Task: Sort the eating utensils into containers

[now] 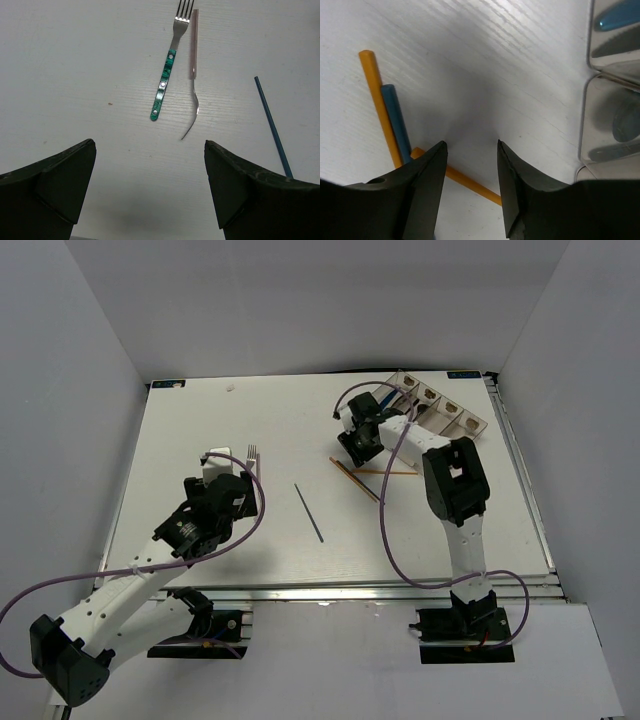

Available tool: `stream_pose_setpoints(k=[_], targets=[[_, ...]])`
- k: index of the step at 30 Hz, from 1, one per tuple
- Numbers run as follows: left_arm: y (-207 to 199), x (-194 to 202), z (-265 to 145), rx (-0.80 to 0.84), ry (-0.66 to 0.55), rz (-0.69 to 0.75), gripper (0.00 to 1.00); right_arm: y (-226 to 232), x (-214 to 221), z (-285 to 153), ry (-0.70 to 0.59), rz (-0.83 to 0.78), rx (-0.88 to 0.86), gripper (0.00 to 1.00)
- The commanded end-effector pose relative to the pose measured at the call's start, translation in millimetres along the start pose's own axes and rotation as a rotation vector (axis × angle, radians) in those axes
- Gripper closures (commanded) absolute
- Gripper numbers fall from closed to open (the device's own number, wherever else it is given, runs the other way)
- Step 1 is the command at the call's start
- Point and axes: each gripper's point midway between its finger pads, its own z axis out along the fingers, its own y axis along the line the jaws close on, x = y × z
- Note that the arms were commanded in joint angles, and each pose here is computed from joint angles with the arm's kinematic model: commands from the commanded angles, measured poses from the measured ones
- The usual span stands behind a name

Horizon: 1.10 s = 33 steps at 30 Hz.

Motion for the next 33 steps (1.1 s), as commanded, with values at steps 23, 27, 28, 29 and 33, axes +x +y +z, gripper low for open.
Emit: stream_pose_setpoints(k=[23, 27, 28, 29, 33], targets=[[-7.4, -10.9, -3.8, 0.041, -0.027, -0.021, 0.02, 10.7, 22.1, -13.9, 0.012, -0.009, -0.105, 0.55], [-7.9, -9.7, -3.4, 0.044, -0.023, -0.016, 0.02, 10.5, 27.1, -3.4, 0.028, -0.015, -0.105, 0.55], [-8.5, -9.2, -3.3, 0.046, -0.021, -0.015, 0.02, 10.6, 29.2, 1.5, 0.039, -0.016, -0.106, 0.55], [-8.2, -9.9, -3.3, 0.045, -0.022, -0.015, 0.02, 10.2, 31.3, 4.0, 0.049, -0.016, -0.104, 0.56], [-8.6, -9.8, -3.5, 0.047, -0.022, -0.015, 0.02, 8.8, 31.9, 13.9, 0.059, -0.012, -0.103, 0.66]])
